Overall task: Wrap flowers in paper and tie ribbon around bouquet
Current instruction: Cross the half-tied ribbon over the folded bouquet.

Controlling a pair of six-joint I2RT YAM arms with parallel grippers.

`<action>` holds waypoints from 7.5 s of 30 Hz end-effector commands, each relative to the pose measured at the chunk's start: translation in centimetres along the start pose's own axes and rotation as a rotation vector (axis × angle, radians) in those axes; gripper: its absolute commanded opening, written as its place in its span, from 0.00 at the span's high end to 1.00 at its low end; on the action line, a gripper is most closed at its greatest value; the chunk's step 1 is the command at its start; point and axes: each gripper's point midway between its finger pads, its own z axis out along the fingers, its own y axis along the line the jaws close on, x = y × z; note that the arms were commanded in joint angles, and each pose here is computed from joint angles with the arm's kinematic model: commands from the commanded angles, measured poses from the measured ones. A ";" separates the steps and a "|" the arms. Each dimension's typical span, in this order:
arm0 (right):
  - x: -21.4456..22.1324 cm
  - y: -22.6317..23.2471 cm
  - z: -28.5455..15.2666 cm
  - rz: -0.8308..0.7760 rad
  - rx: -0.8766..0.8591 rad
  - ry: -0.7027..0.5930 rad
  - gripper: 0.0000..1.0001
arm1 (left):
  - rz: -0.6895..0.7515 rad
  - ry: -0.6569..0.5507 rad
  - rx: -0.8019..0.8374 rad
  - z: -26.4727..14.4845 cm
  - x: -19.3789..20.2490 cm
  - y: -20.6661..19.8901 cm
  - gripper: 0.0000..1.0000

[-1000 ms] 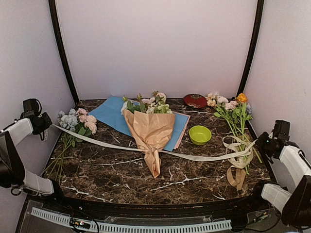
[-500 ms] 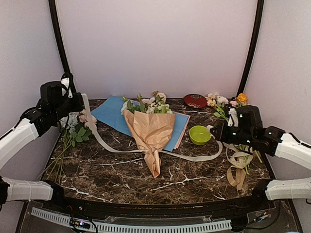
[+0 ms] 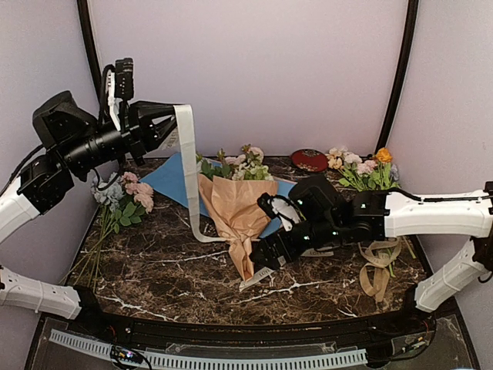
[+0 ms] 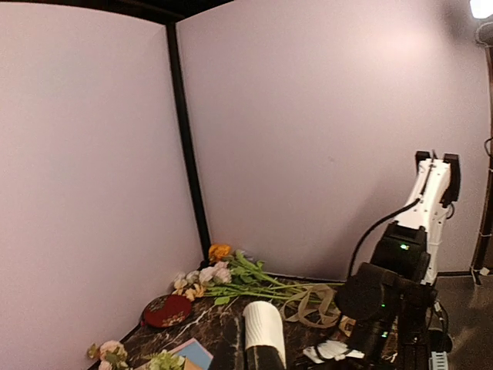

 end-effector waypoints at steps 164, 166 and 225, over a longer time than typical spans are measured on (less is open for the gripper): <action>-3.3 -13.6 -5.3 0.571 0.131 -0.255 1.00 | 0.583 0.572 0.074 0.6 34.9 -3.8 1.00; -6.3 -11.1 -5.8 0.491 0.060 -0.278 1.00 | 0.557 0.562 0.079 0.6 34.8 -4.1 1.00; -13.2 4.0 1.0 -0.241 -0.020 -0.303 0.23 | -0.287 0.354 -0.096 -0.9 32.8 -0.7 1.00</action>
